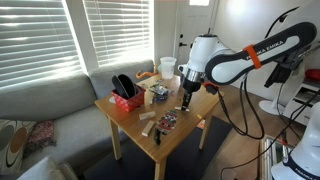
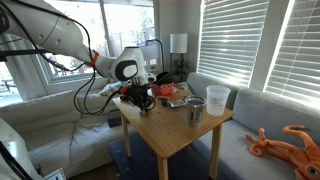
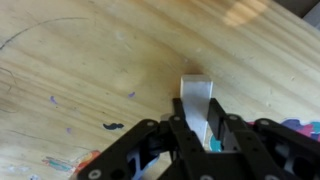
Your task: Pick up a wooden block and put it in the frost cold cup
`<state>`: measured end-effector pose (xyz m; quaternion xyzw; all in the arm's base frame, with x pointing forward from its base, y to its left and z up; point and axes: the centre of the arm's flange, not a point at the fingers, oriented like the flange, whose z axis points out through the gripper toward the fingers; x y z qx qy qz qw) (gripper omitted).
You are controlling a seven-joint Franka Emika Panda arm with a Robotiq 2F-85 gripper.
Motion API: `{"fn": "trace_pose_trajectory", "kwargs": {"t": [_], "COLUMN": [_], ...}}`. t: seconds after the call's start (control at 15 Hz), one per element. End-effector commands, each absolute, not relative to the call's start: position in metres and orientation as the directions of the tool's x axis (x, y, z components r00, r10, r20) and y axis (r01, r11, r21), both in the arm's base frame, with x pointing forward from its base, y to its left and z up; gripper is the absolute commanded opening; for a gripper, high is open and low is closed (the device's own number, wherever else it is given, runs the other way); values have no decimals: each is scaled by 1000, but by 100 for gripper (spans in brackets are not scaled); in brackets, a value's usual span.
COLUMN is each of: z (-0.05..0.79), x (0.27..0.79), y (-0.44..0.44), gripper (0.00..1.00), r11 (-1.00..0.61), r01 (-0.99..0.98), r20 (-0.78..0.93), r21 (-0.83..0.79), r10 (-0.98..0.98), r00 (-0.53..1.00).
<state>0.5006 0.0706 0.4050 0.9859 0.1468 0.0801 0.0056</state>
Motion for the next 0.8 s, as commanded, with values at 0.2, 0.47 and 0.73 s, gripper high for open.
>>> {"fn": "trace_pose_trajectory", "kwargs": {"t": [0.2, 0.47, 0.73], "z": [440, 467, 498], "x": [494, 486, 475], "y": [70, 52, -5], "gripper": [28, 7, 7], "r11": [-966, -991, -995], "r01": [239, 100, -84], "r20": [283, 410, 511], "r21": [97, 93, 63], "r10": [257, 130, -40], "r00": [924, 903, 859]}}
